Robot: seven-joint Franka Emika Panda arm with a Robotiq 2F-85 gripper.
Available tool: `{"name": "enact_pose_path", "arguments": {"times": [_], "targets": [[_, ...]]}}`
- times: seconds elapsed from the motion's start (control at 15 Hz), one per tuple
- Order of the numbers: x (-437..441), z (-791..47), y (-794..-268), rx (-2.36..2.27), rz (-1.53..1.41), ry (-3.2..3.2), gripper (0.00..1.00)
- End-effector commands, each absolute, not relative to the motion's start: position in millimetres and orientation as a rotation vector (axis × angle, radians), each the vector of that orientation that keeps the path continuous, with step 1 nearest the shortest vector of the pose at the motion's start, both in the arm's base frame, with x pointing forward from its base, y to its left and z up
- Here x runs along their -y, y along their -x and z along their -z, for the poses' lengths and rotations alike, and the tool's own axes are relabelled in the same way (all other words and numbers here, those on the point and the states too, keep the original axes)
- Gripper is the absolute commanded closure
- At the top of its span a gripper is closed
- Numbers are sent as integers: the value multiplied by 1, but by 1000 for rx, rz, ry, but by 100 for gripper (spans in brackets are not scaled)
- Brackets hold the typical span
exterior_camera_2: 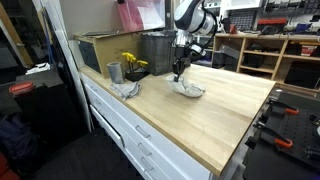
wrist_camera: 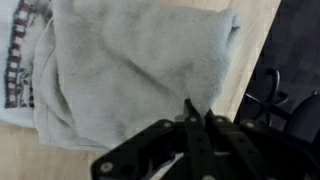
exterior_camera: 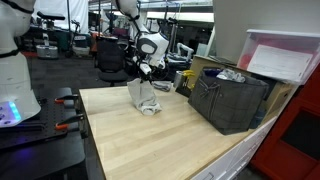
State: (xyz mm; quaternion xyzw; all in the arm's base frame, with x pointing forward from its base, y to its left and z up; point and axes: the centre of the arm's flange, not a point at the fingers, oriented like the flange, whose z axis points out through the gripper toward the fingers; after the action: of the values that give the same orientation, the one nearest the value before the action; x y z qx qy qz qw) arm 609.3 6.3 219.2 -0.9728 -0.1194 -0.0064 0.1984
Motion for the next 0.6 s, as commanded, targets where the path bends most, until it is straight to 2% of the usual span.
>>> {"name": "enact_pose_path", "arguments": {"times": [0.0, 0.53], "targets": [[36, -229, -629, 244, 22, 2620, 98], [110, -216, -623, 51, -10, 2745, 98]]}}
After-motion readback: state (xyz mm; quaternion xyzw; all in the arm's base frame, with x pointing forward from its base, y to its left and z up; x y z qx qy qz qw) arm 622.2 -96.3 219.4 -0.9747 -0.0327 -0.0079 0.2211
